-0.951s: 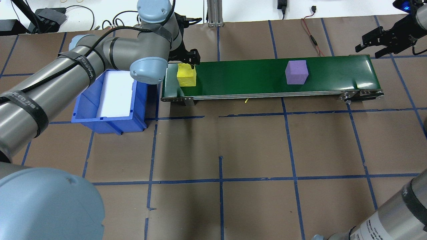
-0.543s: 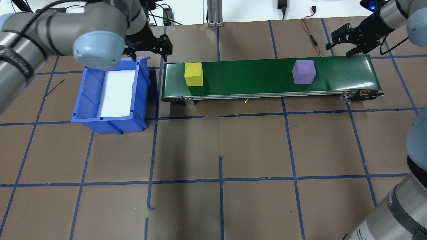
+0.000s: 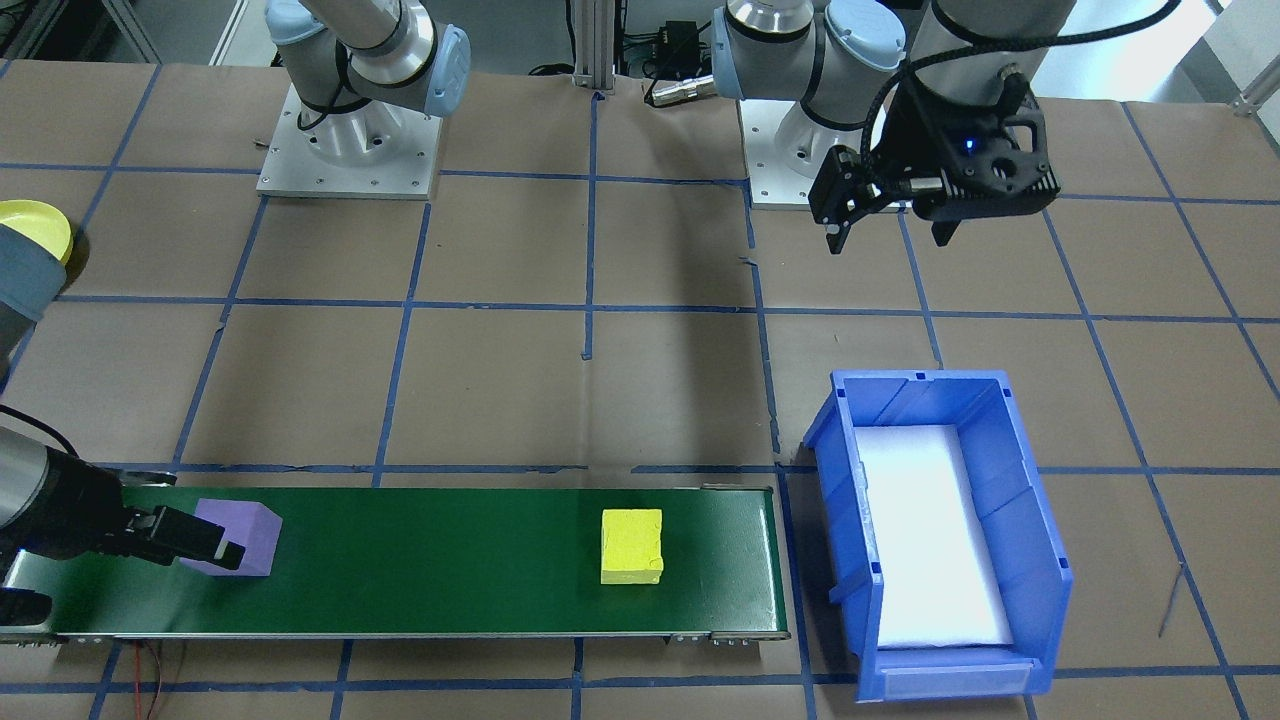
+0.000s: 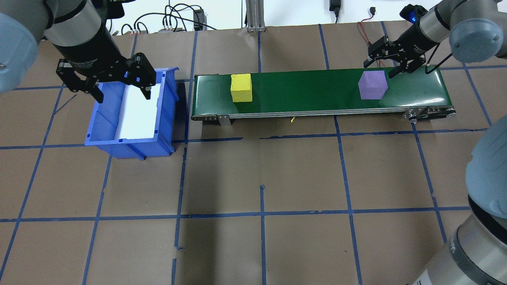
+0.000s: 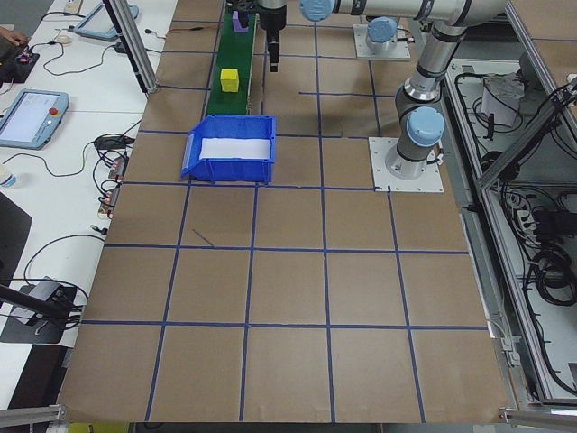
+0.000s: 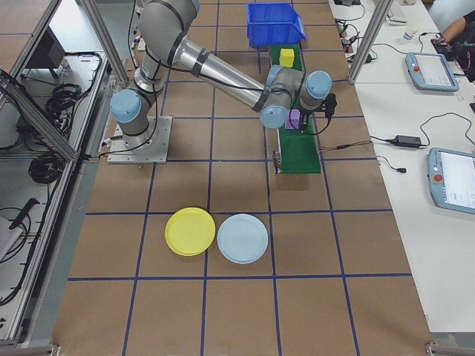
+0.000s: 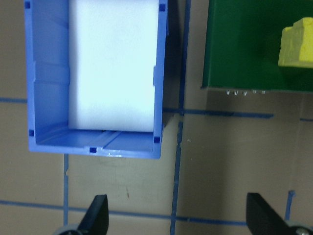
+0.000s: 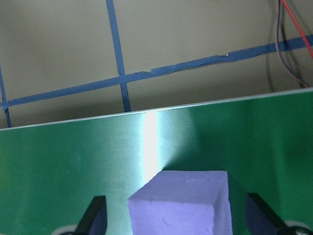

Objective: Move block left to right into plate

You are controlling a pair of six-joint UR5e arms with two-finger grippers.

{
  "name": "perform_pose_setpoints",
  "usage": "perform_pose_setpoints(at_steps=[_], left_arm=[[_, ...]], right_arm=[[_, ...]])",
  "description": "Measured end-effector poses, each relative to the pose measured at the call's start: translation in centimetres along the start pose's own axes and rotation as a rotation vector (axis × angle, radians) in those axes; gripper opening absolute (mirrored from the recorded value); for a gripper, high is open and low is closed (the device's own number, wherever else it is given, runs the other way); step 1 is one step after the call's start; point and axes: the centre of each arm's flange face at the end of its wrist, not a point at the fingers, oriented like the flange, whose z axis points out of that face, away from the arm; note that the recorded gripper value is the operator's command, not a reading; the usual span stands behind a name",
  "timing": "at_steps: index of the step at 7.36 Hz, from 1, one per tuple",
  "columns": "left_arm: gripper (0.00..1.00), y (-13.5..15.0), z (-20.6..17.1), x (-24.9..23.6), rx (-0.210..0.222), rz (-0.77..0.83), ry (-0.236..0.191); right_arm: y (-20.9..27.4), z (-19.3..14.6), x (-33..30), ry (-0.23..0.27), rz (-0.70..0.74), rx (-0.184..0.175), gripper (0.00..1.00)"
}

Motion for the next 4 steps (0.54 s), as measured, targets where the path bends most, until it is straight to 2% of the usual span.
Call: perform_pose_setpoints(at_steps=[2, 3, 4], left_arm=[[1.0, 0.3, -0.5, -0.1, 0.007, -0.005, 0.011], [1.0, 0.0, -0.5, 0.2, 0.025, -0.002, 0.012], [1.0, 0.1, -0.7, 0.4, 0.036, 0.002, 0.012]], right_arm=[[0.7, 1.0, 0.9, 0.054, 0.01, -0.025, 0.99], [0.9, 1.4, 1.2, 0.074, 0.016, -0.036, 0.8], [1.1, 1.6, 1.5, 0.095, 0.021, -0.045, 0.5]])
